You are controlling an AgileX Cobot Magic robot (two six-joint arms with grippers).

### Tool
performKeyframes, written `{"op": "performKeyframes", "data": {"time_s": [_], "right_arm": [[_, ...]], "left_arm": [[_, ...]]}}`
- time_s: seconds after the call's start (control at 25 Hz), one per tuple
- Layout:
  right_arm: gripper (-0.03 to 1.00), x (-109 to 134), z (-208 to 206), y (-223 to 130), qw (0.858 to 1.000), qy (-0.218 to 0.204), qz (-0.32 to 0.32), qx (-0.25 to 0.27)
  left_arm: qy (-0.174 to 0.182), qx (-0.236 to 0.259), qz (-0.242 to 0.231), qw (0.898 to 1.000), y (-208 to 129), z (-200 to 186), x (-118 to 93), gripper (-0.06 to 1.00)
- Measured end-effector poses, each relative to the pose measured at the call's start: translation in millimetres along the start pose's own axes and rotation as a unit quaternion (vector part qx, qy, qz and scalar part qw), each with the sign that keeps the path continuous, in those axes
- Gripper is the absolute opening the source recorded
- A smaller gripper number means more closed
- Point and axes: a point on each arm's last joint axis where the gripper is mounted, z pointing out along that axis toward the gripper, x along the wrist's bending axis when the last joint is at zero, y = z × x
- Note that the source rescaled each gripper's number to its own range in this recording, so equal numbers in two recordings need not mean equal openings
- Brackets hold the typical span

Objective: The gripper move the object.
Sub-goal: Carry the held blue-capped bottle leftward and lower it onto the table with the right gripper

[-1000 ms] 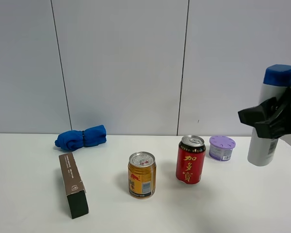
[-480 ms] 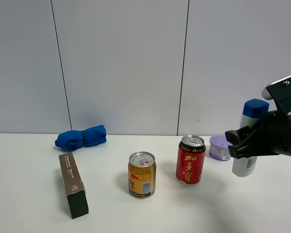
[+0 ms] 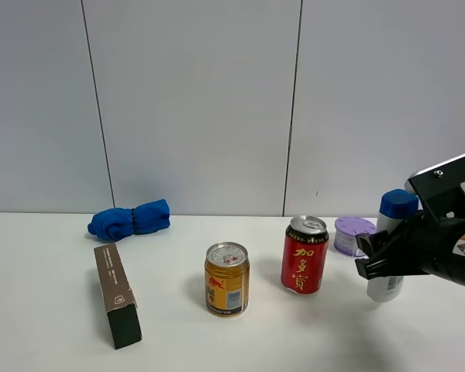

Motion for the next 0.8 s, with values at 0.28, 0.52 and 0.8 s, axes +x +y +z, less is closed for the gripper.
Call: {"op": "performKeyframes", "data": {"time_s": [0.28, 0.52, 0.8], "right_arm": [[0.00, -1.5, 0.9, -2.7, 1.000, -0.011, 0.008, 0.004], [0.00, 3.1, 6.8, -20.8, 1.000, -0.008, 0.012, 0.027], [0.00, 3.2, 8.0, -22.0, 1.000, -0.012, 0.012, 0.016]], "left_arm": [[0.000, 0.000, 0.000, 1.000, 0.0, 0.0, 0.0, 1.00], [0.000, 0.000, 0.000, 1.000, 0.0, 0.0, 0.0, 1.00], [0.000, 0.000, 0.000, 1.000, 0.0, 0.0, 0.0, 1.00]]}}
